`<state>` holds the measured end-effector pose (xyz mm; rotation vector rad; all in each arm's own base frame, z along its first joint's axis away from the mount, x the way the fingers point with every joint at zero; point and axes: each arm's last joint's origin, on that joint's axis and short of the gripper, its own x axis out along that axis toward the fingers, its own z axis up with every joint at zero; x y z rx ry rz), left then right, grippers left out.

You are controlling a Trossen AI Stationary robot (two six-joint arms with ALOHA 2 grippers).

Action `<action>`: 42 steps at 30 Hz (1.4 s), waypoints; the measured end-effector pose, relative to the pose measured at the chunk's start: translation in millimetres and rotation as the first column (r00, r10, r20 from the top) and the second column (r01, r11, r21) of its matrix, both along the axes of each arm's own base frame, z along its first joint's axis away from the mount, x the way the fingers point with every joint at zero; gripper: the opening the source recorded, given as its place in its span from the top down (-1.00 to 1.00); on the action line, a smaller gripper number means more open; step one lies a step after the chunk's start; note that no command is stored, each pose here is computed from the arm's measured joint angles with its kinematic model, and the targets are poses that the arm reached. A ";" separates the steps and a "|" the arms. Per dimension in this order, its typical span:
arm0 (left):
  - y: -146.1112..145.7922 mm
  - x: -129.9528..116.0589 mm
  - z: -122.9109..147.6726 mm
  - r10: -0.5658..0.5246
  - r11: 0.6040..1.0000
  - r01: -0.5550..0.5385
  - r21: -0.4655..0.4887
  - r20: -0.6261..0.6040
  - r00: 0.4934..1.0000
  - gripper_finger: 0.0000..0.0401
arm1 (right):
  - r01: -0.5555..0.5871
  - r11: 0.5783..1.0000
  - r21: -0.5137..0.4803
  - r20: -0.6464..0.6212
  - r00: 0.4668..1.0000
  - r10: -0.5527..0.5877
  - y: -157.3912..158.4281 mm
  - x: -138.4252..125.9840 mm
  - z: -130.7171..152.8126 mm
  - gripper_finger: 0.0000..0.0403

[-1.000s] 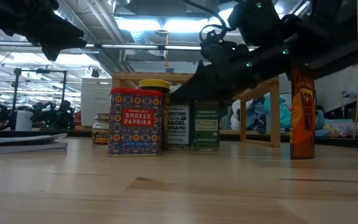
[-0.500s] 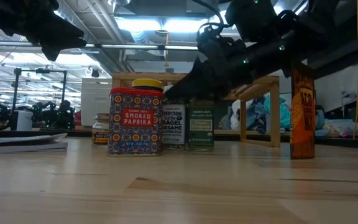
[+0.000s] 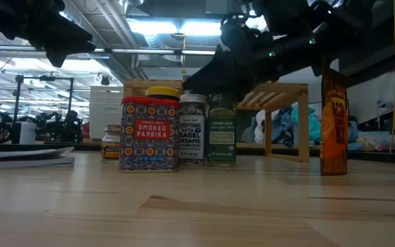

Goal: Shelf spices
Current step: Adjust the seasoning bag and bottles

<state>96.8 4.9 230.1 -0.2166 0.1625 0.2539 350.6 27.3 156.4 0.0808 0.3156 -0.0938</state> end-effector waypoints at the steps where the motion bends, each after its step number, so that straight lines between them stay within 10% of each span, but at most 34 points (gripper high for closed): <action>1: 0.0 0.0 -0.1 0.000 1.000 0.000 0.000 -0.001 1.000 0.35 | 0.000 1.000 0.000 0.003 1.000 0.000 0.0 -0.5 1.8 -0.33; 23: 0.0 0.0 0.0 -0.003 1.000 0.003 0.018 -0.005 1.000 0.35 | 0.006 0.999 -0.040 -0.172 0.985 -0.013 -6.5 -108.5 114.7 -0.33; 42: -0.1 0.0 -0.1 0.005 0.999 -0.004 -0.044 0.009 1.000 0.35 | -0.028 0.995 0.094 -0.455 0.888 0.067 50.1 -172.9 104.7 -0.33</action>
